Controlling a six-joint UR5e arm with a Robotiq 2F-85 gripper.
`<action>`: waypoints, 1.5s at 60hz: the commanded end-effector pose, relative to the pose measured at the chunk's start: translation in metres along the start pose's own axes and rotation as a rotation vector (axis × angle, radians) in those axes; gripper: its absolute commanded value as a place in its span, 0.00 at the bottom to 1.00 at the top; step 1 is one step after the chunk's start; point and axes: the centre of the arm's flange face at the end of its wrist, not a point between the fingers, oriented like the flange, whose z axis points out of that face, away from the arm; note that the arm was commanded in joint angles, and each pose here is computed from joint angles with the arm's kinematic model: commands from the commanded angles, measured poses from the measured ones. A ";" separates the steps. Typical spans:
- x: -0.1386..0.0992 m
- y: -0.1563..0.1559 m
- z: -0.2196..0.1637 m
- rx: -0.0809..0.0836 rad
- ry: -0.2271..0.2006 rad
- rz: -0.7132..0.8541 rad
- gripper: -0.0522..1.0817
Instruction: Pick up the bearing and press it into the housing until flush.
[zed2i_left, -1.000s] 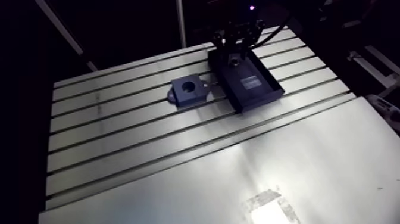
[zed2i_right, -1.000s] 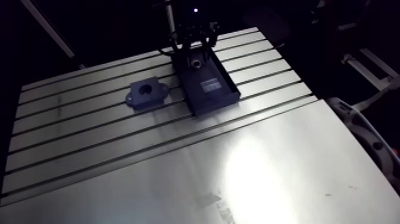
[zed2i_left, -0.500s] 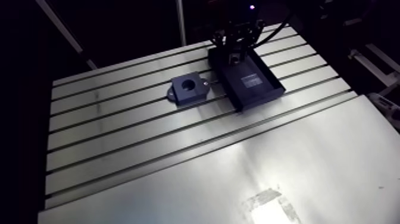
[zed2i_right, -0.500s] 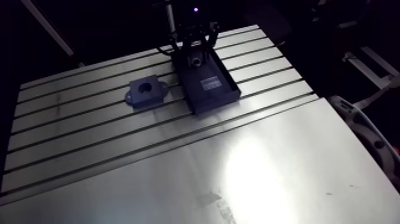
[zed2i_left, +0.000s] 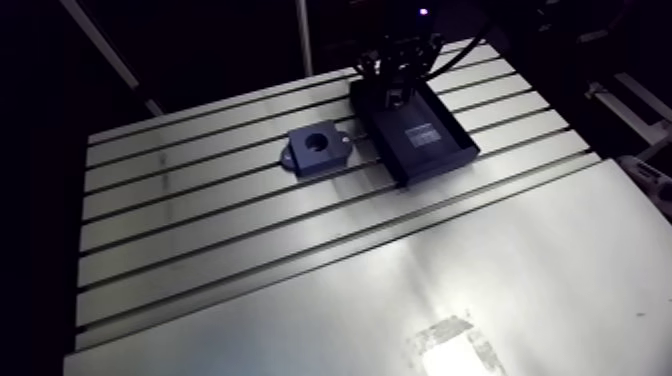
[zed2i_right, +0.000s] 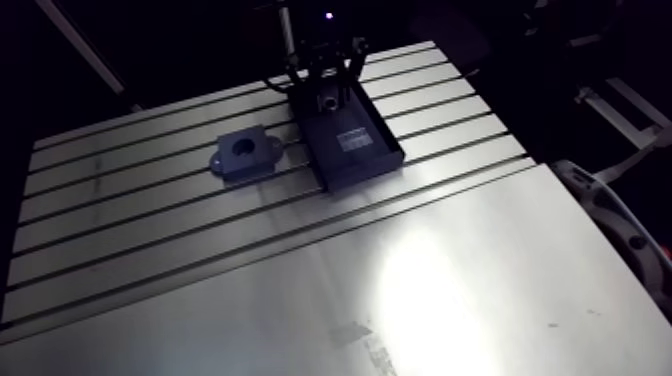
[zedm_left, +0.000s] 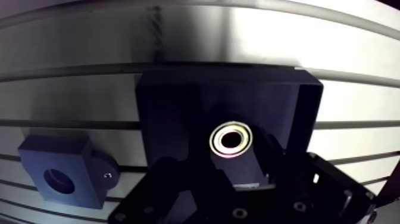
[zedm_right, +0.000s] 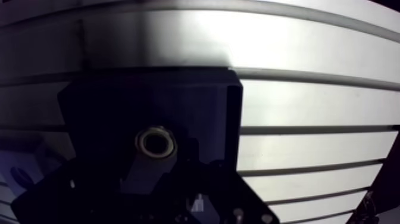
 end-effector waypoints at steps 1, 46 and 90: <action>0.000 0.000 0.001 0.000 0.000 0.002 0.48; 0.002 0.000 0.000 -0.001 0.001 -0.001 0.51; 0.002 0.002 -0.014 -0.004 0.016 0.000 0.57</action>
